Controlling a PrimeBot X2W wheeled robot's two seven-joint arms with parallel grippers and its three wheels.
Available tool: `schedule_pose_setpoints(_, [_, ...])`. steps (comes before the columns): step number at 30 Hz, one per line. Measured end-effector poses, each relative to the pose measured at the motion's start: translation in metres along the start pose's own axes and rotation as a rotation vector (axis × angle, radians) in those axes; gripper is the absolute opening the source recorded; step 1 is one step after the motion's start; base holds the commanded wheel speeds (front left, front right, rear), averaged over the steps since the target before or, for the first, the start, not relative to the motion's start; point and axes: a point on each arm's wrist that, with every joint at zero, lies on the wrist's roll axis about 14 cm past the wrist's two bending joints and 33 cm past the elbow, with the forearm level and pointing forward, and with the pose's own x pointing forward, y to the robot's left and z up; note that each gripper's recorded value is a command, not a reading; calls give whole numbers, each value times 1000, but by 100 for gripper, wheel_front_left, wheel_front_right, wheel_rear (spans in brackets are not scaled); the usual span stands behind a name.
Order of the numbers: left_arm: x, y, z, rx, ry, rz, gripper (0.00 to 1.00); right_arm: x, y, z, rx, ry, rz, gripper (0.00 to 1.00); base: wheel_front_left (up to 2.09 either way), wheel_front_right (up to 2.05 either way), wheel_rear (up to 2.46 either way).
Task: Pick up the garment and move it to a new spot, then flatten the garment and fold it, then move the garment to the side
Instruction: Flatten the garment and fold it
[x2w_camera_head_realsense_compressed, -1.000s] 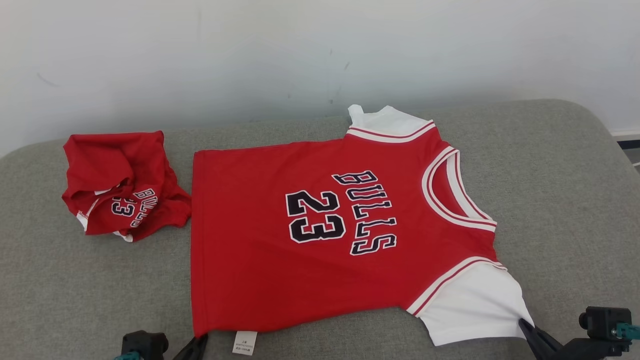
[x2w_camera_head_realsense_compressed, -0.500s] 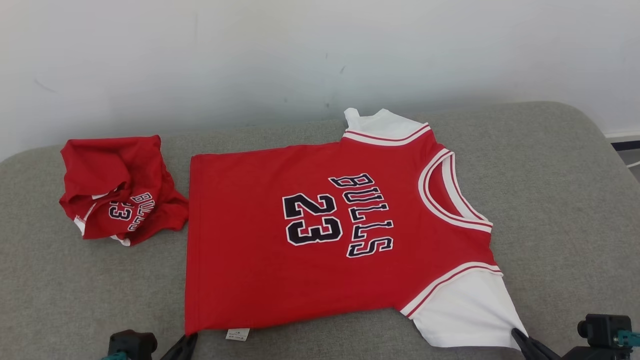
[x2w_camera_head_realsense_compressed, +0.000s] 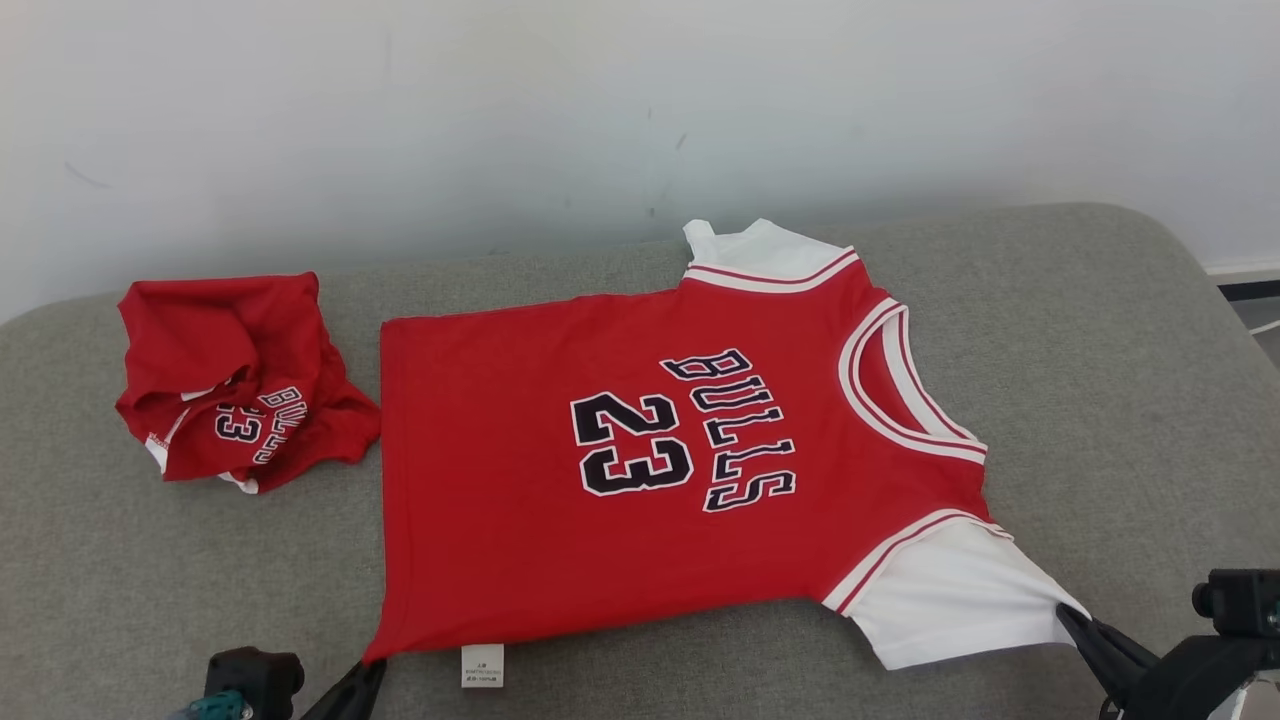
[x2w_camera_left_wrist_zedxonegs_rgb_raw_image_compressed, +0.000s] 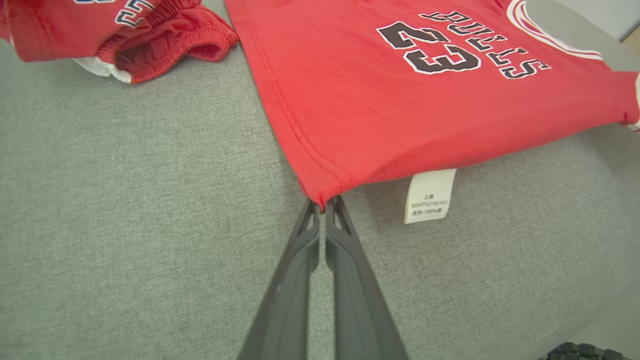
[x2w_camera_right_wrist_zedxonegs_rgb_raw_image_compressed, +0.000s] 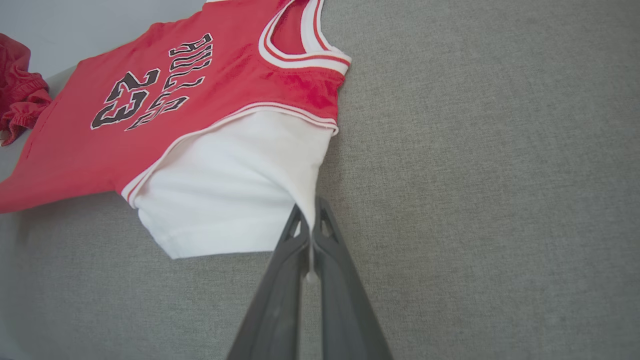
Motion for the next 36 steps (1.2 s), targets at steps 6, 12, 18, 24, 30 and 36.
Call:
schedule_pose_setpoints(6, [1, 1, -2, 2, 23, -8, 0, 11, 12, 14, -19, 8, 39, 0, 0, 0, 0])
schedule_pose_setpoints(12, [10, 5, 13, 21, 22, -22, 0, 24, 19, 25, -57, 43, 62, 0, 0, 0, 0])
schedule_pose_setpoints(18, [24, 14, 23, 10, 39, -23, 0, 44, 28, 45, -86, 59, 86, 0, 0, 0, 0])
schedule_pose_setpoints(24, [36, 23, 22, 6, 89, -20, 0, 60, 28, 52, -102, 108, 80, 0, 0, 0, 0])
schedule_pose_setpoints(30, [49, 31, 23, 3, 125, -14, 0, 78, 32, 63, -126, 146, 75, 0, 0, 0, 0])
schedule_pose_setpoints(36, [68, 39, 35, -17, 124, -13, 0, 101, 36, 75, -159, 161, 65, 0, 0, 0, 0])
